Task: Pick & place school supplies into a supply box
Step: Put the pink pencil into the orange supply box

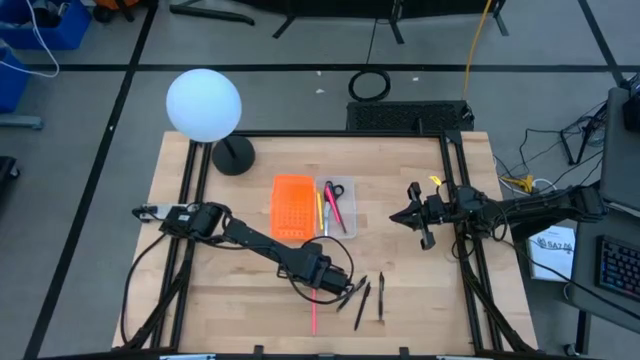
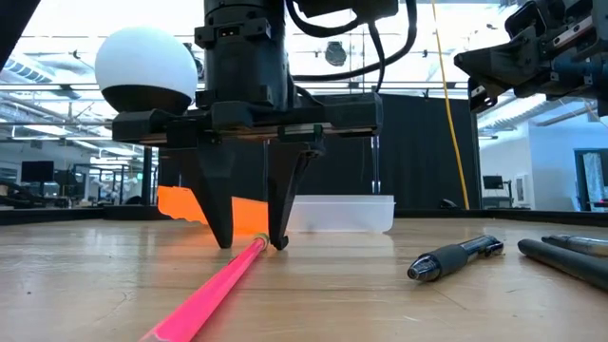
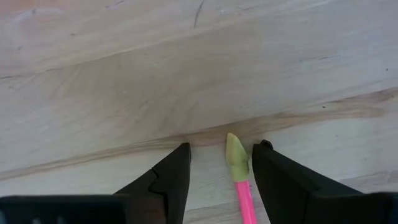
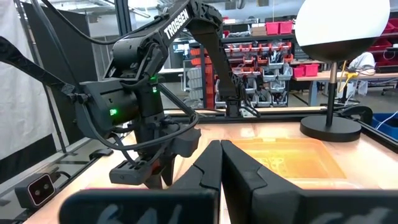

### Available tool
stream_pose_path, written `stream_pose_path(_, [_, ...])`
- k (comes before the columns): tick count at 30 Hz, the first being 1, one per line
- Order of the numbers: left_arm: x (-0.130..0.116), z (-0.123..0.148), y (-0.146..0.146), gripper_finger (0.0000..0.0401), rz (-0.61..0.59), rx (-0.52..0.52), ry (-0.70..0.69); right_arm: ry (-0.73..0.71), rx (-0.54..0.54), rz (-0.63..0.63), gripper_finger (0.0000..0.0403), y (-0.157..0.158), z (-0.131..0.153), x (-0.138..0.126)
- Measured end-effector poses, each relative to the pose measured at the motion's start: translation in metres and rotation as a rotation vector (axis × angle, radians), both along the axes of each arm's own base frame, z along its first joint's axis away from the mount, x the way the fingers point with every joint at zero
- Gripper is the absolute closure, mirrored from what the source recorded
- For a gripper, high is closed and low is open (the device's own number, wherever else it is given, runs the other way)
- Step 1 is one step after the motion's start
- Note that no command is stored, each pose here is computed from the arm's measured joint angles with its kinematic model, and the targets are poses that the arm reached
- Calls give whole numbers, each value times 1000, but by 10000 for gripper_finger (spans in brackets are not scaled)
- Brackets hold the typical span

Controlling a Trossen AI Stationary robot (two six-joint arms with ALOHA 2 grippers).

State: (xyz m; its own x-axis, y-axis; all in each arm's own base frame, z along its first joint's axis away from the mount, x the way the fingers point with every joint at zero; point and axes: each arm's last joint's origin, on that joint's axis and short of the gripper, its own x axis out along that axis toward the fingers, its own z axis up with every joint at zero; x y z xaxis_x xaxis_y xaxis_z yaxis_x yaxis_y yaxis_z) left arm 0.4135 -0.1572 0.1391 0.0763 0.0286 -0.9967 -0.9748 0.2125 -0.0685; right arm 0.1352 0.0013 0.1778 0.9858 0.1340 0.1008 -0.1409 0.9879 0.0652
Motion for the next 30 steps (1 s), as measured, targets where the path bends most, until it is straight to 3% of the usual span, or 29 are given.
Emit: stream_pose_path(30, [3, 1, -8, 229, -9, -27, -55, 0, 0, 0, 403, 0, 0, 0])
